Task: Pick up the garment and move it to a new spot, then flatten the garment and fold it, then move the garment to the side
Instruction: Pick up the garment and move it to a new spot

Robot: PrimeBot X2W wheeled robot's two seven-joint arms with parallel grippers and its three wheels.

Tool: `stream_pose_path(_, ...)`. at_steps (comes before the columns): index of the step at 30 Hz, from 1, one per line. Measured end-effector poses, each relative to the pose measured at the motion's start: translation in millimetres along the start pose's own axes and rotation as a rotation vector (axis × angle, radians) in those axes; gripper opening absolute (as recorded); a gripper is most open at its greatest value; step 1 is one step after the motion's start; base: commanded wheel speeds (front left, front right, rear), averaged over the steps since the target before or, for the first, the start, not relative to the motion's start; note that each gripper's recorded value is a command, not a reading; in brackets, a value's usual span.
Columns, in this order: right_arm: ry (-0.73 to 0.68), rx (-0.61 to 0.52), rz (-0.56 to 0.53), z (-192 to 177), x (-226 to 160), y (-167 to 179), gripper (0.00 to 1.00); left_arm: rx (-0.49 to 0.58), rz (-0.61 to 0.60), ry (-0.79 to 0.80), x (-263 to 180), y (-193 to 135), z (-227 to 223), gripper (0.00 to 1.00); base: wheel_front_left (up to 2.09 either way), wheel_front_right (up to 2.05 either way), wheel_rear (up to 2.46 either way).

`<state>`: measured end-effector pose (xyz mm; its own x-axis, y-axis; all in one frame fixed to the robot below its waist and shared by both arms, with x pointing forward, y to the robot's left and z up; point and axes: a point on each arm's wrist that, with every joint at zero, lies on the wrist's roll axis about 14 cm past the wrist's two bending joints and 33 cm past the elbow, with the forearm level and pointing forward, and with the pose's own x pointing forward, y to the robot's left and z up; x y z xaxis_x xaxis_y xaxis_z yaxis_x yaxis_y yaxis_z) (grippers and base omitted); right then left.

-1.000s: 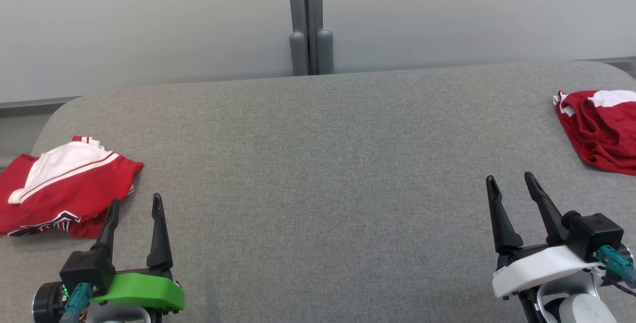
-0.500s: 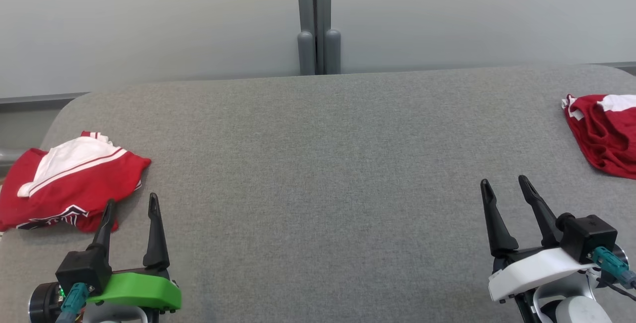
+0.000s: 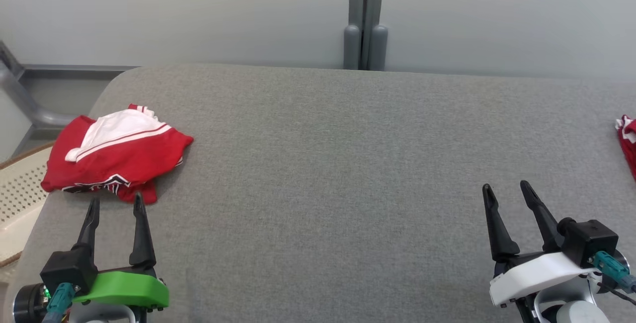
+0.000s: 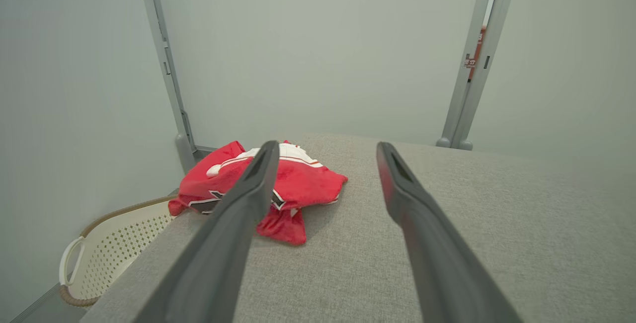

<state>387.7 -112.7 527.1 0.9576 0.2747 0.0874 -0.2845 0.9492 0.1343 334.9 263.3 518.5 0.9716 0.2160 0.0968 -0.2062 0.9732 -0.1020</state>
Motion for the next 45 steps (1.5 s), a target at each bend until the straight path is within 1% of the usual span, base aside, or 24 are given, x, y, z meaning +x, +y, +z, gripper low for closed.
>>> stream_pose_path(8,0.02,0.015,0.092,-9.8,19.2,29.3,1.0,0.011,0.109,-0.004,-19.5,36.6,4.1,1.0,0.0,0.0,0.0)
stream_pose_path(17,0.051,0.033,0.212,-22.6,37.5,70.2,1.0,0.029,0.25,-0.008,-50.9,80.5,10.6,1.0,0.0,0.0,0.0)
stream_pose_path(28,0.075,0.048,0.325,-32.4,48.0,110.7,1.0,0.039,0.367,-0.008,-86.8,112.1,14.4,1.0,0.0,0.0,0.0)
stream_pose_path(33,0.076,0.049,0.336,-32.9,48.4,114.5,1.0,0.035,0.379,-0.007,-89.2,114.3,14.0,1.0,0.0,0.0,0.0)
stream_pose_path(39,0.078,0.041,0.315,-33.3,50.2,104.3,1.0,0.024,0.366,0.002,-80.6,108.6,10.5,1.0,0.0,0.0,0.0)
stream_pose_path(42,0.071,0.034,0.3,-30.4,52.9,96.7,1.0,0.028,0.341,-0.009,-66.7,105.4,14.8,1.0,0.0,0.0,0.0)
stream_pose_path(45,0.063,0.015,0.276,-27.2,57.9,82.5,1.0,0.038,0.298,-0.041,-41.5,97.9,26.0,1.0,0.0,0.0,0.0)
